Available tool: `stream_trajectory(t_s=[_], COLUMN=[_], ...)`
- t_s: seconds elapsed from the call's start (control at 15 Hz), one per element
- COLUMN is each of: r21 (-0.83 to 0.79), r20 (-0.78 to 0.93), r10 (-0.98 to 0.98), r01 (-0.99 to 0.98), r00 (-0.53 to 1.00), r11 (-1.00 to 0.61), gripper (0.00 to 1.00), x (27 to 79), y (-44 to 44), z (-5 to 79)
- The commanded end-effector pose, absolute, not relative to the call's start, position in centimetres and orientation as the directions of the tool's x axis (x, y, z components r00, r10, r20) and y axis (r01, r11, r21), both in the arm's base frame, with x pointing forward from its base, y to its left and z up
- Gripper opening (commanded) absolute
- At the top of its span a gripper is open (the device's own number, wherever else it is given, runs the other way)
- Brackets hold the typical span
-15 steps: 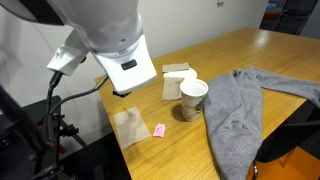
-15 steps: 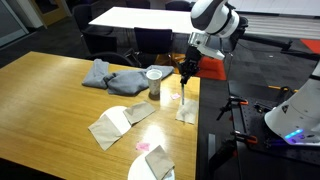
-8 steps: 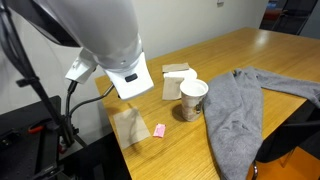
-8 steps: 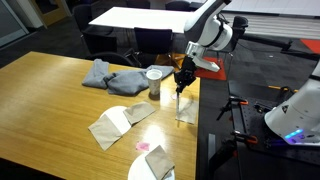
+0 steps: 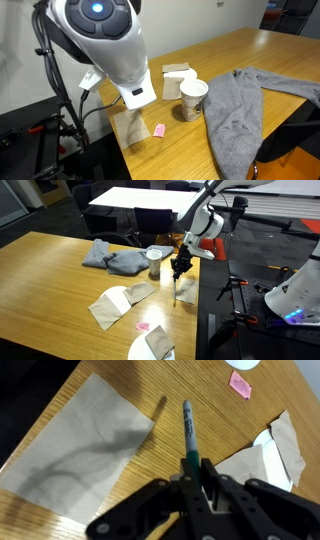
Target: Pick the marker from the cup and put it on the table
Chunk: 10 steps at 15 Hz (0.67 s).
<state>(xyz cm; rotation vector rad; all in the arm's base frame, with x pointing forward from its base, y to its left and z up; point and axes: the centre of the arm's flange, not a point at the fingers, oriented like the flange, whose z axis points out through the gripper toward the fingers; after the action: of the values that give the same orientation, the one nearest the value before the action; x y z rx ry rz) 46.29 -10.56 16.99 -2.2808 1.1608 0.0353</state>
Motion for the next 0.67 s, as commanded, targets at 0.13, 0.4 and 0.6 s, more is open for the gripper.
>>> stream_trajectory(t_s=[0.13, 0.4, 0.6], r21=[-0.484, -0.485, -0.478], r20=[-0.256, -0.248, -0.243], r10=[-0.73, -0.72, -0.706], r01=[-0.738, -0.726, -0.715], r00=[0.634, 0.648, 0.666], r11=[-0.471, -0.487, -0.51], gripper=[0.4, 0.69, 0.91], x=[47.5, 47.4, 47.0], y=[-10.1, -9.8, -9.3], z=[15.5, 16.0, 17.3])
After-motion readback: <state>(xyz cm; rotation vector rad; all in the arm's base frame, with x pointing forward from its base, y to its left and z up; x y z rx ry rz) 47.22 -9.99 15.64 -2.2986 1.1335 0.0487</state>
